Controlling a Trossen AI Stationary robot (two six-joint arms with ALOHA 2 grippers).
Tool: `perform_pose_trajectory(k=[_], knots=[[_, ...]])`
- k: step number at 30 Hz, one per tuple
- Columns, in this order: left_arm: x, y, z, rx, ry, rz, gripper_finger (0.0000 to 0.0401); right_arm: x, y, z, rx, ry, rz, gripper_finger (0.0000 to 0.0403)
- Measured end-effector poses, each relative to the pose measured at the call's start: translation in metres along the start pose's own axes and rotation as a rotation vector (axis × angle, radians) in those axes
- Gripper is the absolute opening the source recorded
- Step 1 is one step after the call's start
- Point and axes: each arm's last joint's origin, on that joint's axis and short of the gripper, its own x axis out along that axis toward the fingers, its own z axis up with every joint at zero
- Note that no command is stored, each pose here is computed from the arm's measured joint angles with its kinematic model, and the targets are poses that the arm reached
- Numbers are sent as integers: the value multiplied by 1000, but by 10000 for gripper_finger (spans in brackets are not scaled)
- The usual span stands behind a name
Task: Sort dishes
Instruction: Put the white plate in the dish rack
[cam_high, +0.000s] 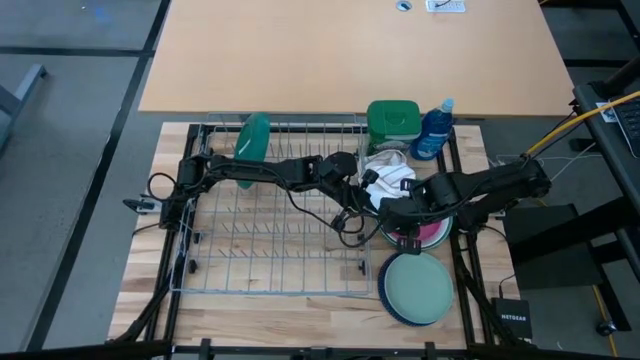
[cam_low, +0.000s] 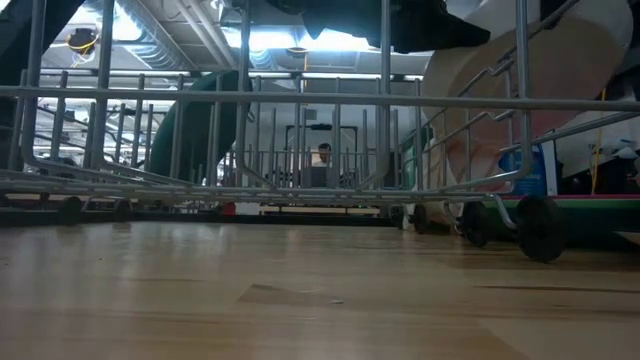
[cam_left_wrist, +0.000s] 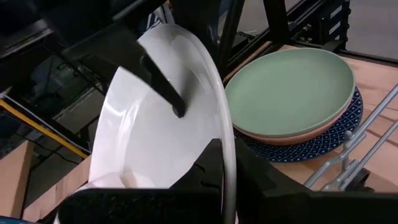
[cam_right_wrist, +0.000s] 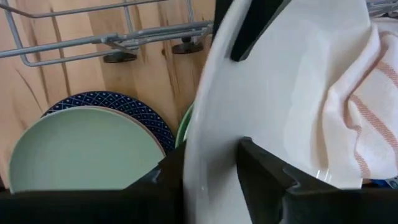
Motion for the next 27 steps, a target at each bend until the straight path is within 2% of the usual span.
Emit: perform_pose_trajectory(k=[5,8,15,27], knots=[[-1,2,0,14,-1,9,13,0,-2,0,-5,-19,-57,55],[-1,2,-1,27,7,18,16,0,-2,0,-4,-23,-79,35],[0,2,-1,83,22,33,27,1,-2,1,3,-17,-59,27],[-3,6,9,110,-18,92,112,2,0,1,61,4,-14,25]])
